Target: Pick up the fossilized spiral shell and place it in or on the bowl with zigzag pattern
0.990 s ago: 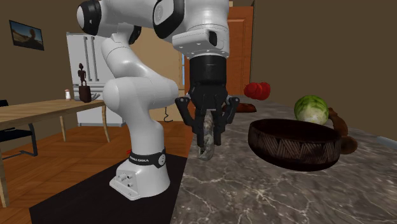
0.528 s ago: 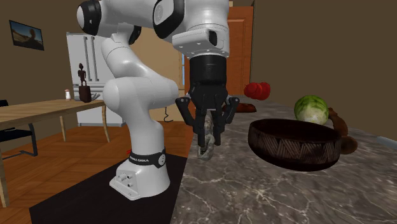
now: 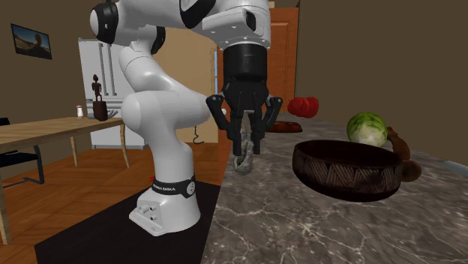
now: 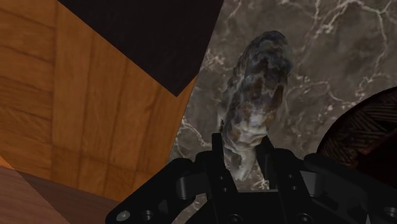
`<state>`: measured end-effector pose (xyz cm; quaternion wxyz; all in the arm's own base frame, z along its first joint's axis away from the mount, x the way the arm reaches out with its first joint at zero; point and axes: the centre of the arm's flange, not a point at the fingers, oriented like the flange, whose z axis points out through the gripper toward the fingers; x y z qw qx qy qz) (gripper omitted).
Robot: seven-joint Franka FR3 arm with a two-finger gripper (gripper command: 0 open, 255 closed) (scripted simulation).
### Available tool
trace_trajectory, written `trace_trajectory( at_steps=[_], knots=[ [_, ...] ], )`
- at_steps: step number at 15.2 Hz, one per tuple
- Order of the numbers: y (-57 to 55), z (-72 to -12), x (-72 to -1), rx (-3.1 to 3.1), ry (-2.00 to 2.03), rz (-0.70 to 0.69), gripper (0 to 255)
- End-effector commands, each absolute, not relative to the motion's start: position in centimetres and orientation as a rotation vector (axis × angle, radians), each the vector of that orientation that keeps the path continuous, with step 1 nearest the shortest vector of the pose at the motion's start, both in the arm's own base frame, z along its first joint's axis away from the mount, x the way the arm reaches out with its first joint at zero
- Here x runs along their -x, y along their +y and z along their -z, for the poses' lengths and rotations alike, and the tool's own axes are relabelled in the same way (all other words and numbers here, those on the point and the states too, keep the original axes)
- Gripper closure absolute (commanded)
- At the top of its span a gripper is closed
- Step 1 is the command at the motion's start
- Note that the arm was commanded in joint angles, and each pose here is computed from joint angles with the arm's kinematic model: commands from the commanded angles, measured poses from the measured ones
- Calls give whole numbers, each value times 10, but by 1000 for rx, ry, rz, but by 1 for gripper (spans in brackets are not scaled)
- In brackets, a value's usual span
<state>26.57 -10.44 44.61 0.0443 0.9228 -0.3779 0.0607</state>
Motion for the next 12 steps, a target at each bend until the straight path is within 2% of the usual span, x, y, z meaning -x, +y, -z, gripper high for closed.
trace_trajectory(
  at_steps=[1, 12],
  knots=[
    [-105, -457, -266, -2820, -1155, -185, 255],
    [-105, -515, -266, -2820, -1155, -185, 255]
  ],
)
